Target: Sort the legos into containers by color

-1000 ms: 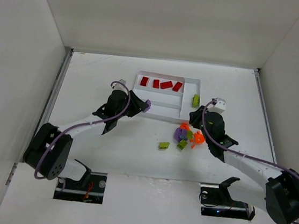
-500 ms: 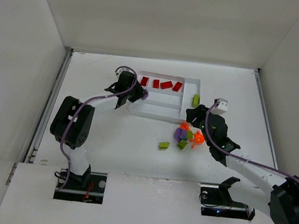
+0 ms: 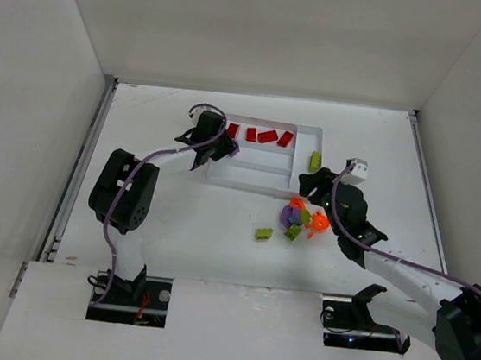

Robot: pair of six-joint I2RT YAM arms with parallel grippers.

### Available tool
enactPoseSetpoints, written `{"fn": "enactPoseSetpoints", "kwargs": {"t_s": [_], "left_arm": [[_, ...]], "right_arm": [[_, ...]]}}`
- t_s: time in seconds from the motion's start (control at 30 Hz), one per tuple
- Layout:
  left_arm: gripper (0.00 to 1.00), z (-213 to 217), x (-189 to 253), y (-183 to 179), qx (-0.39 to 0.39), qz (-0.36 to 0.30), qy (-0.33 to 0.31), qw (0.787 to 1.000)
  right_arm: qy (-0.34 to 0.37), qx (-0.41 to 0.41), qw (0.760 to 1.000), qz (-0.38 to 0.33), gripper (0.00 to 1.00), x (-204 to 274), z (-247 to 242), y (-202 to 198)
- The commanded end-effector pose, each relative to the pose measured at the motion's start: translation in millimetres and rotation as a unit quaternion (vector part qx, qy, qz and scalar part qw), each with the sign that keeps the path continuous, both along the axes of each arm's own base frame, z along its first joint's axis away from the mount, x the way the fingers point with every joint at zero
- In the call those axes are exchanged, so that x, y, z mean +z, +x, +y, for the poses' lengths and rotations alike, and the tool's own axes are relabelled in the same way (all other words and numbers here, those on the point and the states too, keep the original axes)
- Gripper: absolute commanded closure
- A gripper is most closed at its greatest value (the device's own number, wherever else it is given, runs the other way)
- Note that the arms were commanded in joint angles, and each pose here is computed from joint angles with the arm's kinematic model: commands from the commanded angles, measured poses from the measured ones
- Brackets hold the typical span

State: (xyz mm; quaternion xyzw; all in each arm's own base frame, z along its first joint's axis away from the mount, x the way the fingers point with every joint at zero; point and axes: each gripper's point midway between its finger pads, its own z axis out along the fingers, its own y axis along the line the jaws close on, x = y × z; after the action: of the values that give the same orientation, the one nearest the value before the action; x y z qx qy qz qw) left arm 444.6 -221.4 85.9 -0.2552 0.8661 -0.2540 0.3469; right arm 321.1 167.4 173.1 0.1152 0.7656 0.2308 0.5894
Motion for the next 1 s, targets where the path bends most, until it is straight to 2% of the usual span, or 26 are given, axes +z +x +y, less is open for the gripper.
{"fn": "enactPoseSetpoints", "kwargs": {"t_s": [0.0,0.07,0.23,0.37,0.43,0.5,0.6,0.7,0.83,0.9,0.97], "left_arm": [[0.76,-1.4,11.3,12.0,0.016,-0.014,0.0,1.0],[0.72,-3.1,14.5,15.1,0.016,-0.018,-0.003,1.0],[0.54,-10.7,29.6,17.3,0.009,-0.032,-0.017,0.999],[0.52,-10.8,45.9,12.8,0.008,-0.05,-0.029,0.998],[0.52,-9.1,61.1,8.1,0.008,-0.07,-0.04,0.997],[0.52,-7.5,74.4,0.2,0.006,-0.088,-0.05,0.995],[0.55,-7.8,94.1,-24.5,-0.004,-0.117,-0.062,0.991],[0.59,-17.5,96.5,-66.6,-0.039,-0.139,-0.058,0.988],[0.65,-23.2,63.2,-124.6,-0.091,-0.138,-0.012,0.986],[0.65,-19.0,42.4,-148.7,-0.109,-0.132,0.013,0.985],[0.65,-10.5,24.8,-165.8,-0.113,-0.125,0.025,0.985]], "right_arm": [[0.021,0.002,0.999,-0.025,0.37,16.0,5.7,3.9],[0.021,0.004,0.999,-0.024,0.36,15.6,6.9,3.2],[0.019,0.004,0.999,-0.026,0.31,15.9,7.3,2.9],[0.012,0.004,1.0,-0.021,0.31,11.8,7.9,4.5],[0.008,0.004,1.0,-0.02,0.33,11.1,8.1,5.2],[0.001,0.008,1.0,-0.019,0.44,10.4,9.2,4.5],[-0.016,0.014,1.0,-0.019,0.61,9.3,11.1,3.9],[-0.031,0.02,0.999,-0.006,0.71,6.1,14.6,-0.5],[-0.048,0.081,0.995,0.022,0.71,-5.3,45.5,-35.1],[-0.068,0.115,0.99,0.041,0.65,-17.9,63.8,-59.7],[-0.09,0.136,0.985,0.055,0.54,-28.6,74.1,-79.7]]}}
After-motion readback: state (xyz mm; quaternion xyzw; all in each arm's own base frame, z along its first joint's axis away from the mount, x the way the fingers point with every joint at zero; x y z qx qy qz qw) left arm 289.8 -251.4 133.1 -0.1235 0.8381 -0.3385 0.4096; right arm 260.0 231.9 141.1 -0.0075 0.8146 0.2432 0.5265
